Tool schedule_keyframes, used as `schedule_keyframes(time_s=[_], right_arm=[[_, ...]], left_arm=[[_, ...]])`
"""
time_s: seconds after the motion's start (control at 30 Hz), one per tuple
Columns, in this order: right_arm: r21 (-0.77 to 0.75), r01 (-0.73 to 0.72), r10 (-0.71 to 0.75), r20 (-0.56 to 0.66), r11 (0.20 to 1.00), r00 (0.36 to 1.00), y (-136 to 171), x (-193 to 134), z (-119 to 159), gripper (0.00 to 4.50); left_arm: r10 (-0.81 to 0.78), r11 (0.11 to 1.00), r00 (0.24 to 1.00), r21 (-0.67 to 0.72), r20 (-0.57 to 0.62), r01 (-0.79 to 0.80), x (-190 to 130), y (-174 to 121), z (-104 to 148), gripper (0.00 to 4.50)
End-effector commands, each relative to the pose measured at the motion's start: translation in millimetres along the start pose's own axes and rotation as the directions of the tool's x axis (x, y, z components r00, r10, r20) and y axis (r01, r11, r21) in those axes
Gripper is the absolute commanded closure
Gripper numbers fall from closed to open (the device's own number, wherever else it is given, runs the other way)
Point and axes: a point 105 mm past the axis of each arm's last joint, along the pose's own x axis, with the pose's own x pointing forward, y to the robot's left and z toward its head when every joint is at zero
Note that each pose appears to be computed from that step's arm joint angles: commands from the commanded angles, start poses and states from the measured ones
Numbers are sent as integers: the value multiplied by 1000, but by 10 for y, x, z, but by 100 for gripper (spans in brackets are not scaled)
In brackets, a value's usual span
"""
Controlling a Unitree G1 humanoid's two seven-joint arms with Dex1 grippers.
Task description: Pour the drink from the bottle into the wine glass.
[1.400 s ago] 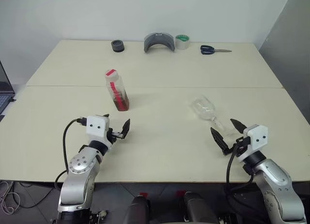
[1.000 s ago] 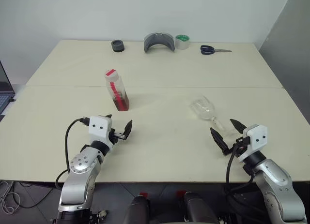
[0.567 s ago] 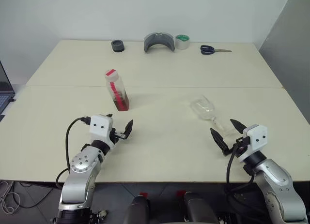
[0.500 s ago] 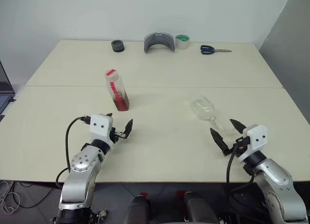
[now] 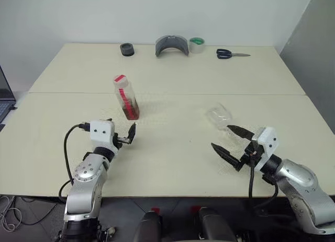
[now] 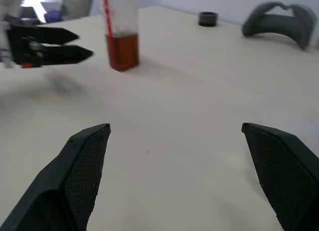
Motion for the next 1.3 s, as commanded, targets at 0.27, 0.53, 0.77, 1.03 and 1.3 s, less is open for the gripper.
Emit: schedule_keyframes(time_s=[0.27, 0.53, 0.77, 1.03, 1.3], right_arm=[[8, -140, 140, 24, 990, 990, 174, 119, 198, 0], [10, -144, 144, 28, 990, 989, 181, 155, 175, 0], [5, -169, 169, 28, 986, 985, 183, 192, 164, 0], [-5, -176, 176, 38, 984, 984, 171, 235, 208, 0], [-14, -158, 158, 48, 987, 986, 149, 269, 241, 0]], left_arm=[[35, 999, 997, -3, 72, -35, 232, -53, 263, 2], [32, 999, 996, -6, 85, -31, 372, -101, 303, 2], [31, 999, 992, 3, 121, -32, 547, -104, 410, 2], [57, 998, 986, -27, 154, -53, 757, -142, 578, 2], [81, 996, 980, -38, 179, -75, 817, -187, 752, 2]])
